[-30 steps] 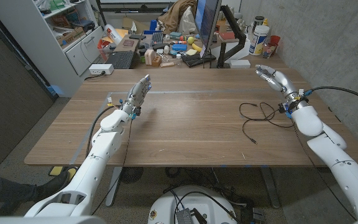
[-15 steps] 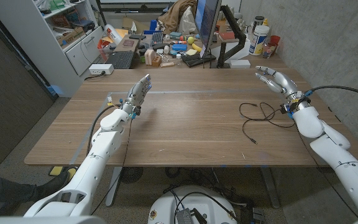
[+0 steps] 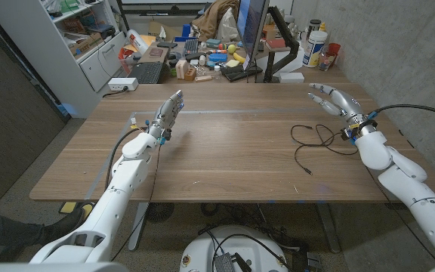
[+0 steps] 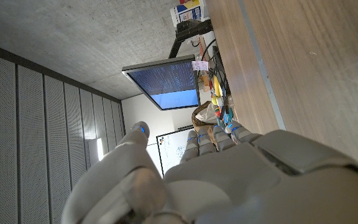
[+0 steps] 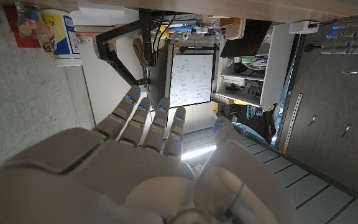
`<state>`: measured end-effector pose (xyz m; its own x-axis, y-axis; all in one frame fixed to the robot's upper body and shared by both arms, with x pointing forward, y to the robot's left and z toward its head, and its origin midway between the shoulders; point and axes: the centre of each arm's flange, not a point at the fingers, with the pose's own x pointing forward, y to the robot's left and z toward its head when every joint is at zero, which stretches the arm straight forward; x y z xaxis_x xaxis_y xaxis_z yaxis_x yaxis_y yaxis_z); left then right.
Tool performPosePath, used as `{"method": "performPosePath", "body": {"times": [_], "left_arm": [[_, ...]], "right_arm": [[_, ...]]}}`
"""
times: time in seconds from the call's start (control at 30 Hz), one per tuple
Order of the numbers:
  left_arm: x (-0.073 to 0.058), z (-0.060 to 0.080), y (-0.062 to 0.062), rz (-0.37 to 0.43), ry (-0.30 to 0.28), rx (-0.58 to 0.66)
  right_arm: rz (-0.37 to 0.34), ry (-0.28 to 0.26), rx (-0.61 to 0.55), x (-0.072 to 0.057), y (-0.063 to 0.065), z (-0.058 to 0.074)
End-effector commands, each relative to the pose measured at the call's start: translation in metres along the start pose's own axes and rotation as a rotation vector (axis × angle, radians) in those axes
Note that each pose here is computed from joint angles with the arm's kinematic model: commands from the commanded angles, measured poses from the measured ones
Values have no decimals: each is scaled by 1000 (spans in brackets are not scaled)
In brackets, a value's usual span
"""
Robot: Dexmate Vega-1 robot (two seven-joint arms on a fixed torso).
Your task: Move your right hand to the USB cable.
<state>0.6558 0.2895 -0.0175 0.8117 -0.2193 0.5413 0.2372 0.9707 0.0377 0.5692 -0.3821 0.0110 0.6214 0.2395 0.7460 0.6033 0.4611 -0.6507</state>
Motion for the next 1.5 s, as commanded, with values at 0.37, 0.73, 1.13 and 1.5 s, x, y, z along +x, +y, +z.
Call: {"method": "performPosePath", "body": {"times": [0.37,0.73,1.13,1.5], "left_arm": [[-4,-3,0,6,5,-7],[-6,-3,0,4,6,-7],[-8,-1,2,-3,2,2],[-9,1,3,-7,0,6]], "right_arm": [[47,-13,-157,-9,13,2],[74,-6,-190,-12,18,2],[105,8,-197,-17,25,0],[119,33,-222,-22,30,-3]]}}
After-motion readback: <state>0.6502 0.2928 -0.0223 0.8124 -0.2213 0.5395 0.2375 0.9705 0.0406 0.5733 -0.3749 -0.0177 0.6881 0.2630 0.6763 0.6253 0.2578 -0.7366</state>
